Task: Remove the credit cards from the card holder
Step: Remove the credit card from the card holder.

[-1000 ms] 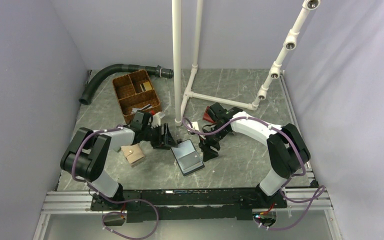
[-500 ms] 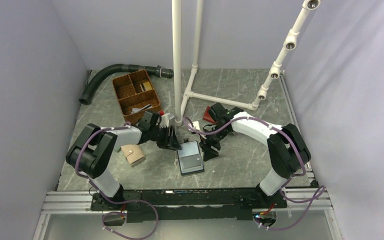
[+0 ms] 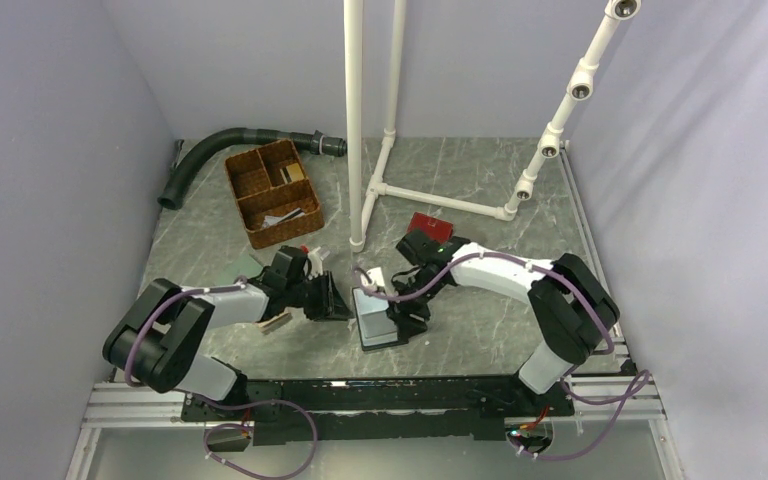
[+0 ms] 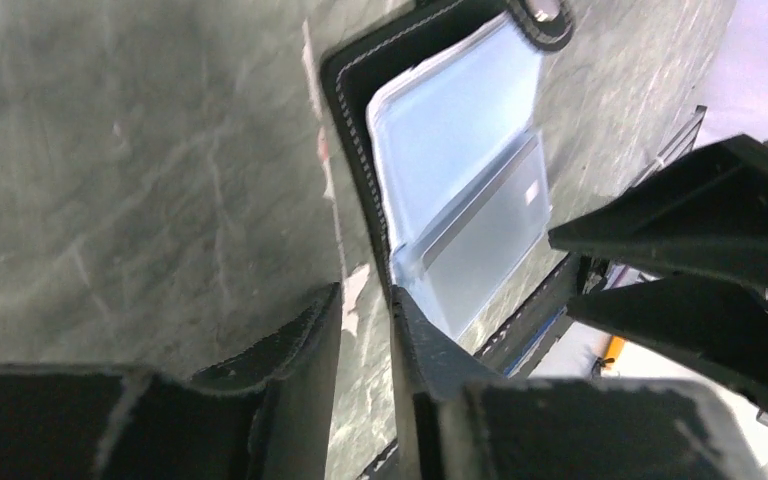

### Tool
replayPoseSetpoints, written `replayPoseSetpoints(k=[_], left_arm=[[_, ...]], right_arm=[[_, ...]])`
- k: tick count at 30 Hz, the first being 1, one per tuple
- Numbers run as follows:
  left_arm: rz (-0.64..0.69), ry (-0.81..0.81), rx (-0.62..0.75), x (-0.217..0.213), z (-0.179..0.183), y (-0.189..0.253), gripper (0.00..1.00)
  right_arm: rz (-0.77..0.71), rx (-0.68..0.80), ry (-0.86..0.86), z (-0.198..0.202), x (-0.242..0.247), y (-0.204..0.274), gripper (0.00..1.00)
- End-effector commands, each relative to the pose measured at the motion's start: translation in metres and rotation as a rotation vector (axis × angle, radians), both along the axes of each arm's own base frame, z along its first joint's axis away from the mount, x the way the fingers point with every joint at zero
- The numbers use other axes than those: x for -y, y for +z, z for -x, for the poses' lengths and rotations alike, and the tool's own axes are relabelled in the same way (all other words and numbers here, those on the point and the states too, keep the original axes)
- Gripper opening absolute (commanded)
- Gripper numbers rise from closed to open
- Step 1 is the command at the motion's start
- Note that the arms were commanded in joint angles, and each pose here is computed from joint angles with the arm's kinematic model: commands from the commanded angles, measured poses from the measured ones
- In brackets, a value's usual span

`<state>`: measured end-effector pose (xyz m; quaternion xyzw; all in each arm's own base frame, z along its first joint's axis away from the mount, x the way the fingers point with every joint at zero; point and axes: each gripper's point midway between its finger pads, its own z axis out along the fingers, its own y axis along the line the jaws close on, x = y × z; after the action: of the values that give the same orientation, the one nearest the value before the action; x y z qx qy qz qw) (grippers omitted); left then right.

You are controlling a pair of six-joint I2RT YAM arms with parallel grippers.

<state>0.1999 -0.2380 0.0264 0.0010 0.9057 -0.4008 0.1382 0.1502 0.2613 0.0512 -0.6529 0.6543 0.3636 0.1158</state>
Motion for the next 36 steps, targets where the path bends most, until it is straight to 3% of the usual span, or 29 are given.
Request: replayPoseSetpoints(k=[1,6,10,17,23,26,28,30,34,35,36], left_arm=[[0.074,0.058,-0.064,0.006,0.007,0.008,0.26],[0.100,0.040,-0.132,0.012,0.024,0.001,0.15],[0.090,0.006,-0.167,0.022,0.035,-0.006,0.13],[0.084,-0.105,-0.188,0.054,0.053,-0.012,0.12],[0.127,-0.175,-0.126,0.073,0.062,0.003,0.12],[0.062,-0.158,-0.024,0.062,0.057,0.020,0.14],[0.031,-0.119,0.109,0.049,0.048,0.048,0.18],[-0.021,-0.078,0.213,0.031,0.041,0.063,0.30],[-0.067,0.082,0.331,0.004,0.023,0.078,0.80],[-0.051,0.120,0.331,0.002,0.022,0.078,0.89],[-0.031,0.129,0.334,0.002,0.023,0.075,0.92]], right_arm=[[-0.024,0.097,0.050,-0.005,-0.016,0.006,0.50],[-0.008,0.107,-0.013,-0.018,-0.009,0.005,0.48],[-0.015,0.078,-0.092,-0.026,-0.004,0.008,0.42],[-0.007,0.091,-0.117,-0.029,0.003,0.004,0.42],[-0.056,0.052,-0.151,-0.038,0.014,0.018,0.46],[-0.091,0.028,-0.186,-0.043,0.022,0.030,0.47],[-0.108,0.017,-0.190,-0.042,0.027,0.034,0.47],[-0.119,0.016,-0.176,-0.038,0.030,0.035,0.48],[-0.132,0.009,-0.161,-0.039,0.033,0.036,0.49],[-0.142,0.002,-0.161,-0.040,0.033,0.038,0.49],[-0.151,-0.008,-0.161,-0.041,0.034,0.039,0.49]])
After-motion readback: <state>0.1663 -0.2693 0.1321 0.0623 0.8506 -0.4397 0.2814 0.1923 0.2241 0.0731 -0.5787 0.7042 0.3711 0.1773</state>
